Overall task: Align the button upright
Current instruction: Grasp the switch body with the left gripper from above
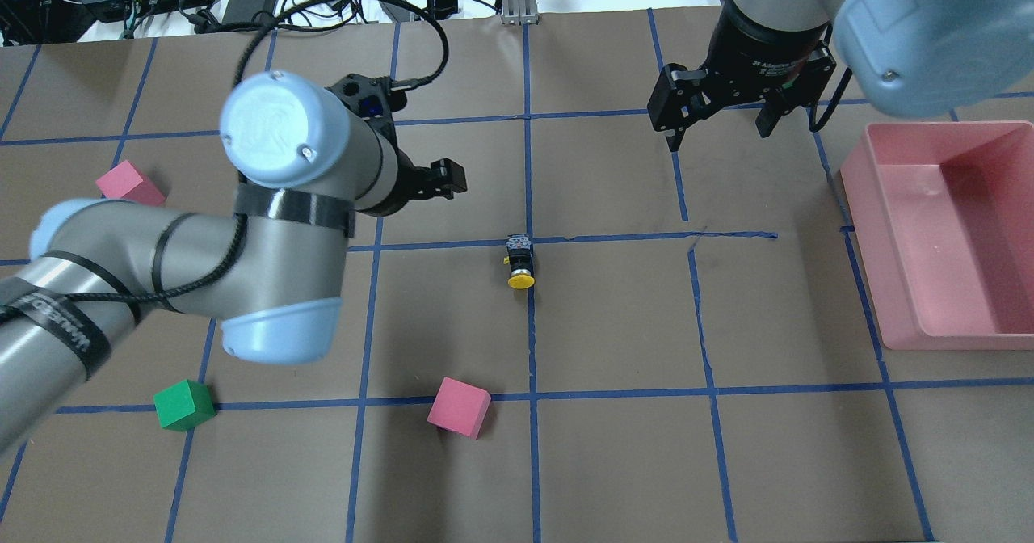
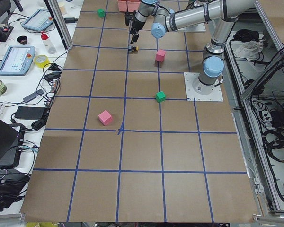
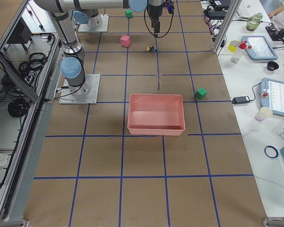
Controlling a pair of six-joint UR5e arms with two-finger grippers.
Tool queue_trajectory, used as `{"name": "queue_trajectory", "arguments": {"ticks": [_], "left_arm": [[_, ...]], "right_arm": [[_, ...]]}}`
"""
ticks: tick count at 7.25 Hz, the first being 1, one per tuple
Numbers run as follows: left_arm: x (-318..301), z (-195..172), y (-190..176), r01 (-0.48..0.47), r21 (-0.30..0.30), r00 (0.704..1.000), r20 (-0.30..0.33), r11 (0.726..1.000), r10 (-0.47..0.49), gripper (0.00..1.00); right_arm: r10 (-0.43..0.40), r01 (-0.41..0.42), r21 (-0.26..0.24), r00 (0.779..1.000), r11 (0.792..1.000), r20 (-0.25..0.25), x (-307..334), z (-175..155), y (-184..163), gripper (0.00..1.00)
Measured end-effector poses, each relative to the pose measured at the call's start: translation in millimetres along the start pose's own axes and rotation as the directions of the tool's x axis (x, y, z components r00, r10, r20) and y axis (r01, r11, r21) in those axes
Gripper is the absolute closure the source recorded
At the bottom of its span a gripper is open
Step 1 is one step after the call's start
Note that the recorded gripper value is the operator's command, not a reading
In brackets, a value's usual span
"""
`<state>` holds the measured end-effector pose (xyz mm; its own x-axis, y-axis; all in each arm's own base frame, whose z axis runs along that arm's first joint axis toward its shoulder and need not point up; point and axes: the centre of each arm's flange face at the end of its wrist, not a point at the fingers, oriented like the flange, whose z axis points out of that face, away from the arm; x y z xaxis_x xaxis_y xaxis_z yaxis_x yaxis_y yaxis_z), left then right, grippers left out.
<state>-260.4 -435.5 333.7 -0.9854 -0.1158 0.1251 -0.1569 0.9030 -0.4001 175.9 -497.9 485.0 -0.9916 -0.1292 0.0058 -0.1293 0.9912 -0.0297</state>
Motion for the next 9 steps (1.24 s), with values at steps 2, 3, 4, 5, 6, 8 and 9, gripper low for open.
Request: {"name": "queue_trajectory", "arguments": {"ticks": [2, 3, 4, 5, 6, 8, 9], "left_arm": [[22, 18, 33, 0.021, 0.040, 1.000, -0.002, 0.999, -0.021, 0.00], [31, 29, 46, 0.004, 0.038, 1.000, 0.001, 0.999, -0.004, 0.00], [40, 42, 58, -0.020, 0.025, 1.000, 0.003, 0.999, 0.020, 0.00], [48, 56, 68, -0.040, 0.014, 0.999, -0.001, 0.999, 0.040, 0.00], [55, 72, 76, -0.055, 0.010, 0.998, -0.010, 0.998, 0.055, 0.00], [69, 101, 94, -0.110, 0.009, 0.994, -0.027, 0.994, 0.110, 0.00], [71, 115, 100, -0.143, 0.005, 0.989, -0.027, 0.990, 0.143, 0.00]], "right_arm": [[-0.001, 0.001, -0.002, 1.000, 1.000, -0.001, 0, 1, 0, 0.00], [0.000, 0.000, -0.003, 1.000, 1.000, -0.003, 1, 1, 0, 0.00], [0.000, 0.000, -0.005, 1.000, 1.000, -0.004, 1, 1, 0, 0.00], [0.000, 0.000, -0.006, 1.000, 1.000, -0.004, 1, 2, 0, 0.00], [-0.001, 0.001, -0.006, 1.000, 1.000, -0.003, 1, 2, 0, 0.00], [-0.001, 0.001, -0.006, 1.000, 1.000, 0.000, 1, 2, 0, 0.00], [0.000, 0.000, -0.007, 1.000, 1.000, 0.000, 2, 2, 0, 0.00]]}}
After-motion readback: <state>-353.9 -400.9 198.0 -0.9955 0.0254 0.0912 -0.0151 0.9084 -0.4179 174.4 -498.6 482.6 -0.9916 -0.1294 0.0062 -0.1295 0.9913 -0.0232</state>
